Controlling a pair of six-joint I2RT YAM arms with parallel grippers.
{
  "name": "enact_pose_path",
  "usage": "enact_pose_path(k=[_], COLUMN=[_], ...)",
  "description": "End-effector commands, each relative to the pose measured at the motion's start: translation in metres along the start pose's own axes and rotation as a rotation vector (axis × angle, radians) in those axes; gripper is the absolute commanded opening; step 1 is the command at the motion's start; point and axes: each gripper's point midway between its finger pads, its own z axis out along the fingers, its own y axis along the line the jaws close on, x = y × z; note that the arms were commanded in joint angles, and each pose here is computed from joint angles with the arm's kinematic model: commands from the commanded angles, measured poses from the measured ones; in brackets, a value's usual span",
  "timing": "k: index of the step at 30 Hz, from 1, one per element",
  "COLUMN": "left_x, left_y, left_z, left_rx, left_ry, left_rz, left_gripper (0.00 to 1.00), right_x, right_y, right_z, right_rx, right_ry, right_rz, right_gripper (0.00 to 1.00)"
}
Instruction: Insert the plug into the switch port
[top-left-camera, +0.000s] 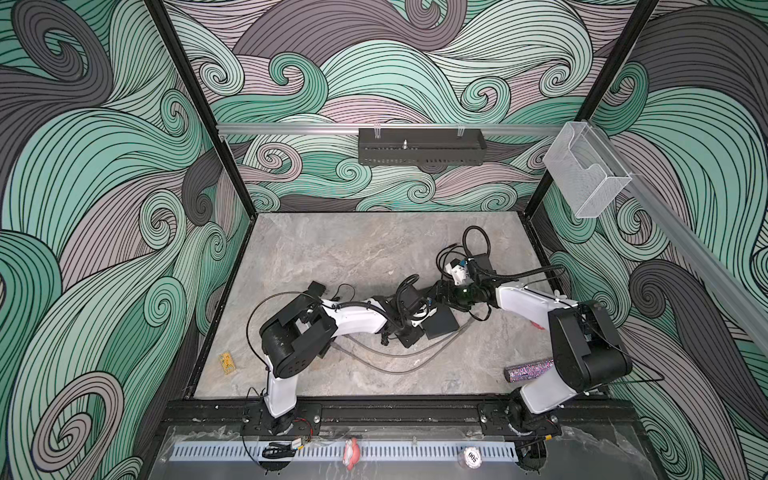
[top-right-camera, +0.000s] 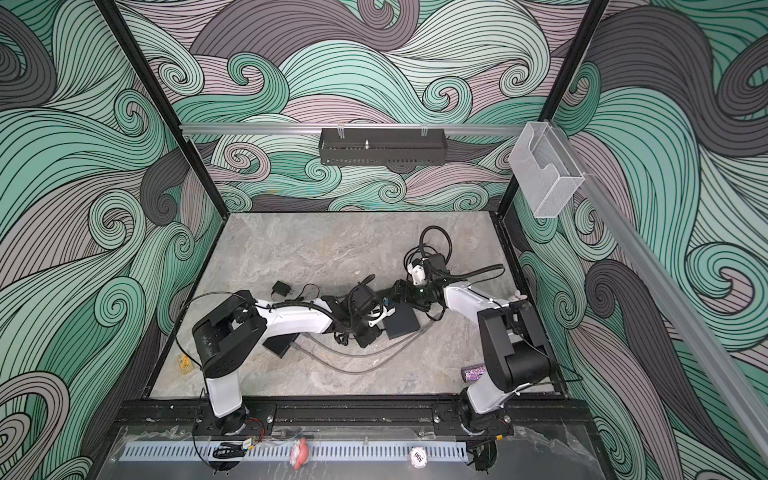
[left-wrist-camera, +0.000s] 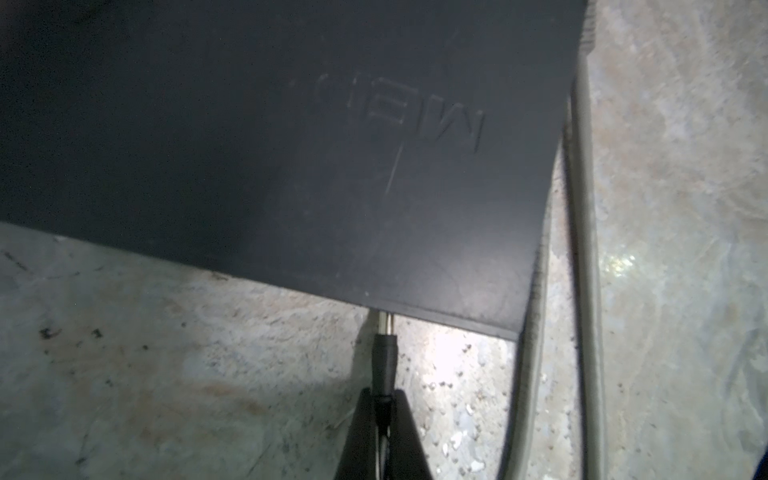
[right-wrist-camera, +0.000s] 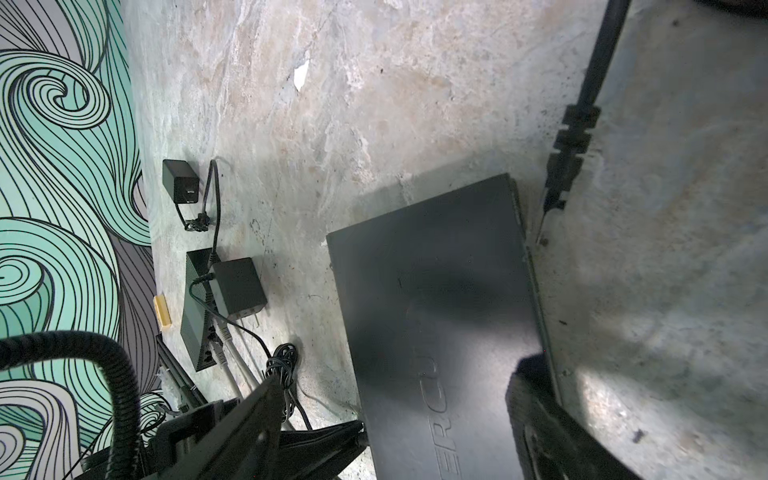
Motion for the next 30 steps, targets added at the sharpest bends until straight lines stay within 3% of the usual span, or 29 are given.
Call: enact_pose_path(k=[1, 19, 30], left_x=[-0.011, -0.012, -0.011], left_y=[-0.001, -0.014, -0.007], left_z=[-0.012, -0.015, -0.016], left_rx=[0.008, 0.083, 0.039], left_ry=[-0.049, -0.065, -0.056], left_rz=[0.006, 0.027, 0.021], left_gripper=[0.0, 0.0, 0.0], right_x=[0.019, 0.02, 0.022], right_y=[-0.023, -0.026, -0.027], right_z=[0.005, 0.006, 0.006], right_rx=[0.073, 0.086, 0.09], right_ry=[0.052, 0.052, 0.054], right_rz=[0.043, 0.041, 0.042], right_gripper=[0.86, 0.86, 0.86])
